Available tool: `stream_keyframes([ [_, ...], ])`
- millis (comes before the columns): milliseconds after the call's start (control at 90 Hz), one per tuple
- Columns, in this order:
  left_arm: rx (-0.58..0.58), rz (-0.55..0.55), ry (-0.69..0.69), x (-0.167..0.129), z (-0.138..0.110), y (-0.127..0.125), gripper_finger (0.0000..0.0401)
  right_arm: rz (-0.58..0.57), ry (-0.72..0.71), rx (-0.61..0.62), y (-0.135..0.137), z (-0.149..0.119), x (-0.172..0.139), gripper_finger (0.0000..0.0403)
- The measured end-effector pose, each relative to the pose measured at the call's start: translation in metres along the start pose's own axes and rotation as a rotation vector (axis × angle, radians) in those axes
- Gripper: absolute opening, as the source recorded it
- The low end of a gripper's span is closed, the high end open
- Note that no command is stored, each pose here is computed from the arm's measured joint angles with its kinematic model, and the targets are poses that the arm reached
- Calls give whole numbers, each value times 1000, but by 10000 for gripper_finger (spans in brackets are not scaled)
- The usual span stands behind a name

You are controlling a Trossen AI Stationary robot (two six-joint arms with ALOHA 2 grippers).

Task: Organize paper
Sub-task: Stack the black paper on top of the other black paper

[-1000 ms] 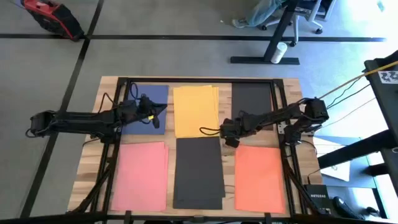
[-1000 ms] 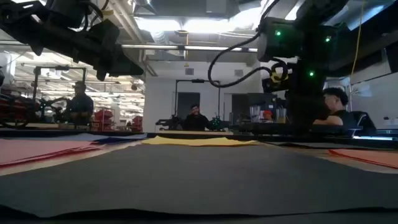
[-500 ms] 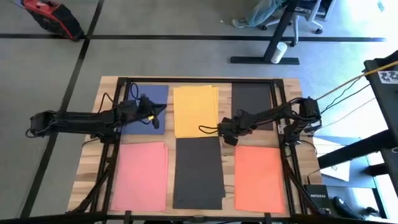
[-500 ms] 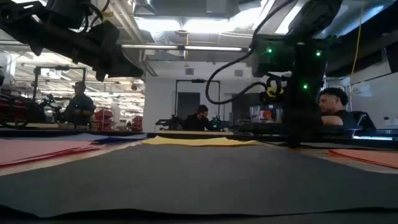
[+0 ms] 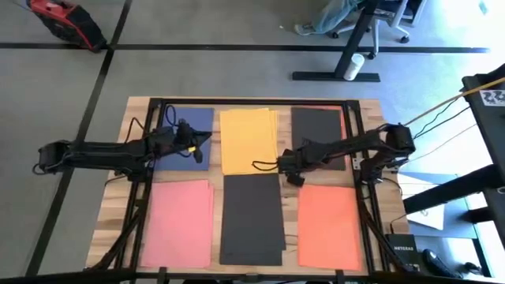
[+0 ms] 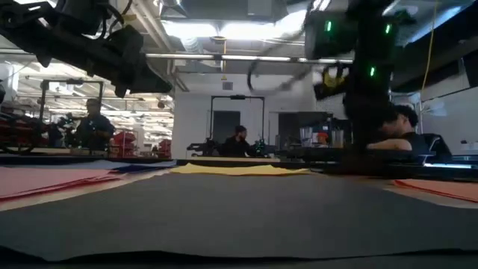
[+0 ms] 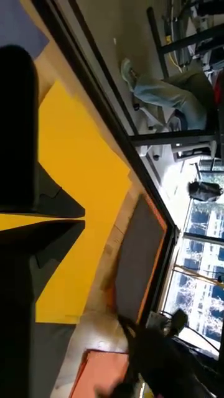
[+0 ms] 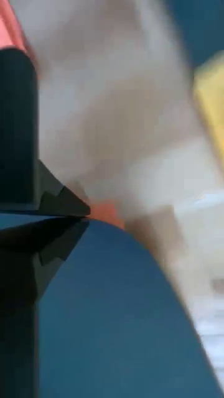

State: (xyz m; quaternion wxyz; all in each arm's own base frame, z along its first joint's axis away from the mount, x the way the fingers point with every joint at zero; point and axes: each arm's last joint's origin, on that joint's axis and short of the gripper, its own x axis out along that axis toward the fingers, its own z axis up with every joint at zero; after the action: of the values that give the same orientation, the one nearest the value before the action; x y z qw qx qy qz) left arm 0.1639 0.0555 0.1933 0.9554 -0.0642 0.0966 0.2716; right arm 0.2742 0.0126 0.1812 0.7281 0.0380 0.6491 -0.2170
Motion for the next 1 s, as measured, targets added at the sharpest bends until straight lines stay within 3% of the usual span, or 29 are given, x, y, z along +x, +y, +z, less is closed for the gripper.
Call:
stream_keyframes([
  [144, -1, 0, 0, 0, 0, 0, 1, 227, -46, 22, 17, 5, -37, 0],
  [511, -3, 0, 0, 0, 0, 0, 1, 670, -227, 77, 62, 25, -122, 0],
  [678, -4, 0, -1, 0, 0, 0, 1, 831, -234, 99, 79, 29, -129, 0],
  [1000, -12, 0, 1, 0, 0, 0, 1, 989, -197, 51, 107, 42, -114, 0],
])
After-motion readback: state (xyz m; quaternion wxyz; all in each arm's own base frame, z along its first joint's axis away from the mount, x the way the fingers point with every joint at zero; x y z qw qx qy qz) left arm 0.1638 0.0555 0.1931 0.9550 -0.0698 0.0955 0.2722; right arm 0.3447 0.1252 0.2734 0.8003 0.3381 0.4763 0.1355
